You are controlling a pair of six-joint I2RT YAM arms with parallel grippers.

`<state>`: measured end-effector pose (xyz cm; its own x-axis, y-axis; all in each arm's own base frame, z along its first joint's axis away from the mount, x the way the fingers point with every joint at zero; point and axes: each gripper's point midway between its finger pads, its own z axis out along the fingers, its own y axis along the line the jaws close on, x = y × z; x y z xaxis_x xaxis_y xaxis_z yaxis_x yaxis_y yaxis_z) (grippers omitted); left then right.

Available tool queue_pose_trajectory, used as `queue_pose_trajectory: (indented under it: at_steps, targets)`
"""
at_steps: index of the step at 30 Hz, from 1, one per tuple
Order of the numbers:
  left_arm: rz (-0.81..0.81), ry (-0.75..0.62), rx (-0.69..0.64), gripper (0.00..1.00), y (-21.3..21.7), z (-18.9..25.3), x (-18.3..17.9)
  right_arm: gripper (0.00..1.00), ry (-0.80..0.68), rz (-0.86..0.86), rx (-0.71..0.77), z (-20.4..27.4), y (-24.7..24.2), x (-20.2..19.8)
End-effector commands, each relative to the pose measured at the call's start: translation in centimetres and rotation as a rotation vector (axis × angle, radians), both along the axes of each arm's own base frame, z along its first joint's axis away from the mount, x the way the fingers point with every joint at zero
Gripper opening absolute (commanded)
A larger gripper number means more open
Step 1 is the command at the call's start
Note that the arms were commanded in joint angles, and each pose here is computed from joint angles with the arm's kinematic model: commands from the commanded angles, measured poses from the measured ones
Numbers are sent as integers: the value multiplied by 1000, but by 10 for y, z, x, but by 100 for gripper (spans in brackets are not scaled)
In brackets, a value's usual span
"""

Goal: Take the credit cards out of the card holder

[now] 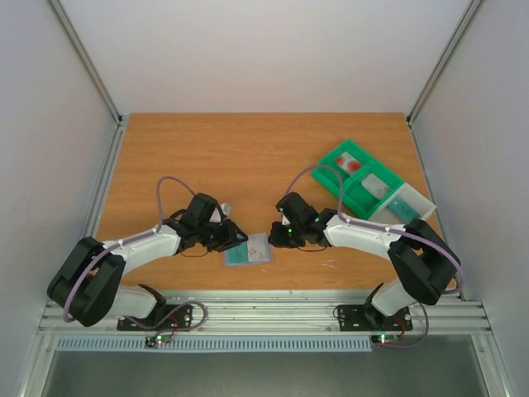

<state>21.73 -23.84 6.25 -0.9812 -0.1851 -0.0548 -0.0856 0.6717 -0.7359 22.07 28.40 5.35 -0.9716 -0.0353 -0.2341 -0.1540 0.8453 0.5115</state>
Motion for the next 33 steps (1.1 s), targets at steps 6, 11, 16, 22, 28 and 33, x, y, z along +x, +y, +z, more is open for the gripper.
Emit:
queue_pose_trajectory:
  at_steps: [6, 11, 16, 22, 28, 33]
  targets:
    - [8, -34, 25, 32, 4, -9, 7, 12, 10, 29, 79, 20, 27, 1]
    - [10, -35, 30, 32, 6, -13, 6, 12, 41, 36, 65, 7, 34, 0]
    - [9, -25, 29, 32, 7, -19, 4, 12, 59, 34, 43, -6, 33, 0]
    - [6, -12, 31, 32, 6, -25, 3, 10, 99, 47, 21, -20, 33, -5]
    - [12, 5, 44, 32, 7, -32, 3, 9, 118, 40, -8, -31, 27, -9]
    - [15, -7, 27, 32, 4, -30, 7, 8, 135, 36, -19, -39, 25, -12]
